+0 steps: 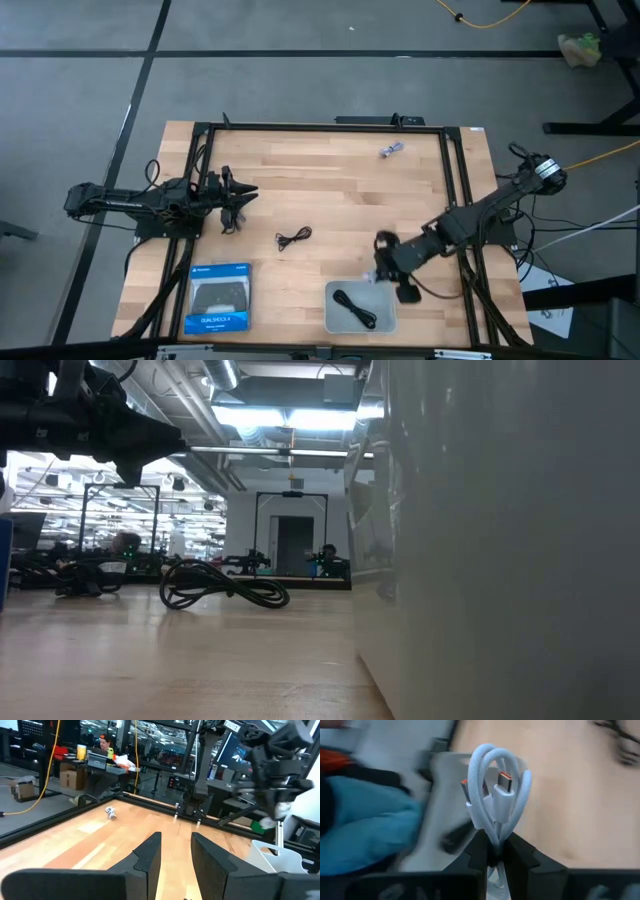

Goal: Pick and place USB-C Cables
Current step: Put the white USB cable into the white bin, then put the purple USB cable into the white bin

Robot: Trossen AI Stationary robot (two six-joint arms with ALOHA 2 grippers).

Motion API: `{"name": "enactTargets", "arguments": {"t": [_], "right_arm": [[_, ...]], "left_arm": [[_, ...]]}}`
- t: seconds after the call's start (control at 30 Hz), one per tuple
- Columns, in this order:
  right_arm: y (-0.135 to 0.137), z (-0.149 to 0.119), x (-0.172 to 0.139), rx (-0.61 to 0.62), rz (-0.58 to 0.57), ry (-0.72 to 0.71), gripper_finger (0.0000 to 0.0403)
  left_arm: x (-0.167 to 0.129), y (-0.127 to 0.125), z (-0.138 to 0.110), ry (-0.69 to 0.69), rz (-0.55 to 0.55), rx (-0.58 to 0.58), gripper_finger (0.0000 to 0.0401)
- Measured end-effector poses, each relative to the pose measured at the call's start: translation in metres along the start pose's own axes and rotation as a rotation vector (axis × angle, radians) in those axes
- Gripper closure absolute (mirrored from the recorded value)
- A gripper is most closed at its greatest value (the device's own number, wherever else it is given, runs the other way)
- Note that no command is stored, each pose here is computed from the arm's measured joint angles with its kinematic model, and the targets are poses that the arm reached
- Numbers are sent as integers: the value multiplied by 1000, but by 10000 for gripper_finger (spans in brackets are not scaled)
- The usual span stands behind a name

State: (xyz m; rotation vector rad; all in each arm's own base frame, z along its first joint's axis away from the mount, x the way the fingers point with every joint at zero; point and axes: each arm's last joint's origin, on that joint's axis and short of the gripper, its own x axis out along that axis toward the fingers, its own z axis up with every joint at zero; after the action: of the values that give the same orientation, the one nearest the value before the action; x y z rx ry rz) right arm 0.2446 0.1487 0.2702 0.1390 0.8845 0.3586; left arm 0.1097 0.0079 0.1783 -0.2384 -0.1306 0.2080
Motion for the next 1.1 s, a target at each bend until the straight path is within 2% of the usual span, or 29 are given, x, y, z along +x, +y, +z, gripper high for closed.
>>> {"name": "enactTargets", "arguments": {"t": [0.1, 0.23, 0.4, 0.53, 0.67, 0.73, 0.83, 1.03, 1.1], "right_arm": [[14, 2, 8, -22, 70, -43, 366], [22, 1, 25, 10, 94, -49, 359], [24, -5, 42, 29, 103, 11, 266], [20, -5, 44, 34, 91, 18, 199], [13, 0, 38, 43, 70, 13, 173], [6, 5, 31, 17, 8, 18, 172], [-9, 15, 15, -65, -246, 13, 179], [-41, 32, -17, -229, -1067, -48, 191], [-51, 35, -27, -300, -1312, -28, 191]], "left_arm": [[0, 0, 0, 0, 0, 0, 302], [0, 0, 0, 0, -1, 0, 302], [0, 0, 0, 0, -1, -3, 302], [0, 0, 0, 0, -1, -3, 302], [0, 0, 0, 0, -1, -3, 302], [0, 0, 0, 0, -1, -3, 302], [0, 0, 0, 0, -1, -3, 302], [0, 0, 0, 0, -1, -1, 302], [0, 0, 0, 0, 1, 0, 302]]}}
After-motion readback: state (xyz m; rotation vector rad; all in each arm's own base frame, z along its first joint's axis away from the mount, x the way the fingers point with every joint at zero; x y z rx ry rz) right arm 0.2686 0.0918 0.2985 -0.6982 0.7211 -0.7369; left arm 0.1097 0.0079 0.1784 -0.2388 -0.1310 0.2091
